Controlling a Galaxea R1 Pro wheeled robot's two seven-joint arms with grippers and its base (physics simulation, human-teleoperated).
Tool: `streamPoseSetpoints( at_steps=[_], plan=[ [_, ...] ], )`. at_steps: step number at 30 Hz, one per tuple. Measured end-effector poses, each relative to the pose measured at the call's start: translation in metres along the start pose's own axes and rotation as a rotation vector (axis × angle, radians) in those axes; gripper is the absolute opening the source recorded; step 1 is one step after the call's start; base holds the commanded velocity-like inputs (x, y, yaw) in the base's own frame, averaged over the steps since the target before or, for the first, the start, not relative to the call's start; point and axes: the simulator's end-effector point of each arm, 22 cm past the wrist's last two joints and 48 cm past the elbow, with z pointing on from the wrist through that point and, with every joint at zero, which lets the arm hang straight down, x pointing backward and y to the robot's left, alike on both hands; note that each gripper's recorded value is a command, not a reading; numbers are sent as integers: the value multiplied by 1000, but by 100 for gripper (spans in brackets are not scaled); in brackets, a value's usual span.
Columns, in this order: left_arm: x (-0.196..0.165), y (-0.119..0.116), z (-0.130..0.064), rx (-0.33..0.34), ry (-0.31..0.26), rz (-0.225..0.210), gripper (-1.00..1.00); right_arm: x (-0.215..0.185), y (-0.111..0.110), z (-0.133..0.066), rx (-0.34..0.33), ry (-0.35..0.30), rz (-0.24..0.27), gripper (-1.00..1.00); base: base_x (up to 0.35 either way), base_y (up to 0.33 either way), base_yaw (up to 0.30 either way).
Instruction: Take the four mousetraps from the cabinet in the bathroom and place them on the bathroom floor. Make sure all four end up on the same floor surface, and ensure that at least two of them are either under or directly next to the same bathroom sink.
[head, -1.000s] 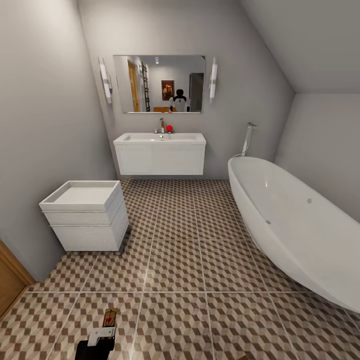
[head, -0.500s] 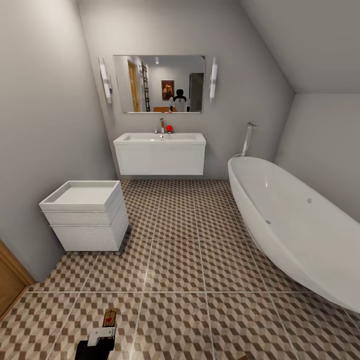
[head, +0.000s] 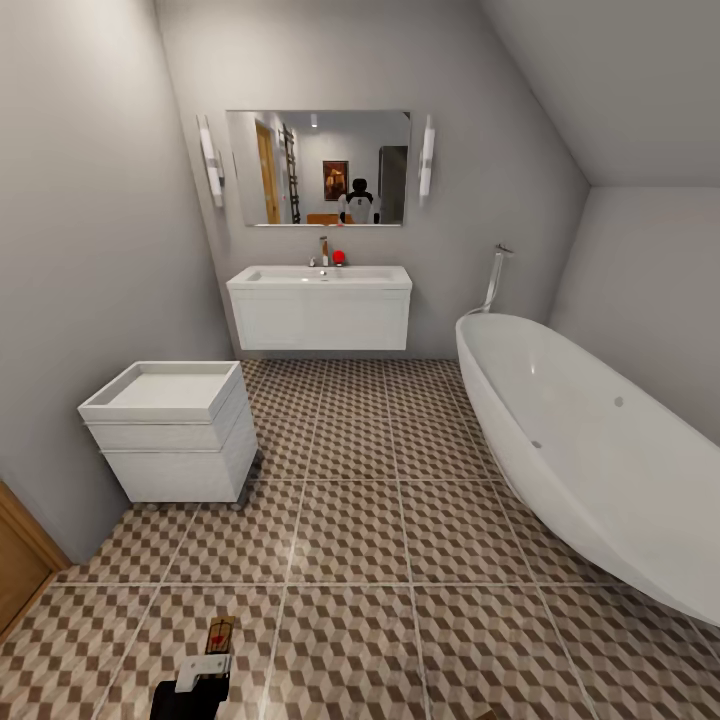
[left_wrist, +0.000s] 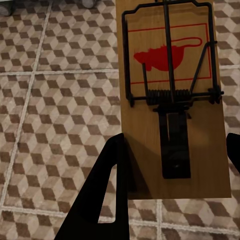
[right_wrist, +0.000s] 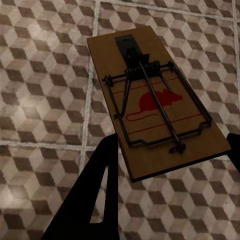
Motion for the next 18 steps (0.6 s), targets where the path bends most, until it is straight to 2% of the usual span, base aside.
streamPoseSetpoints(
  at_steps=[18],
  plan=[
    [0, 0, 0, 0, 0, 0, -100, 0, 0, 0, 0, 0, 0, -100, 0, 0, 0]
  ],
)
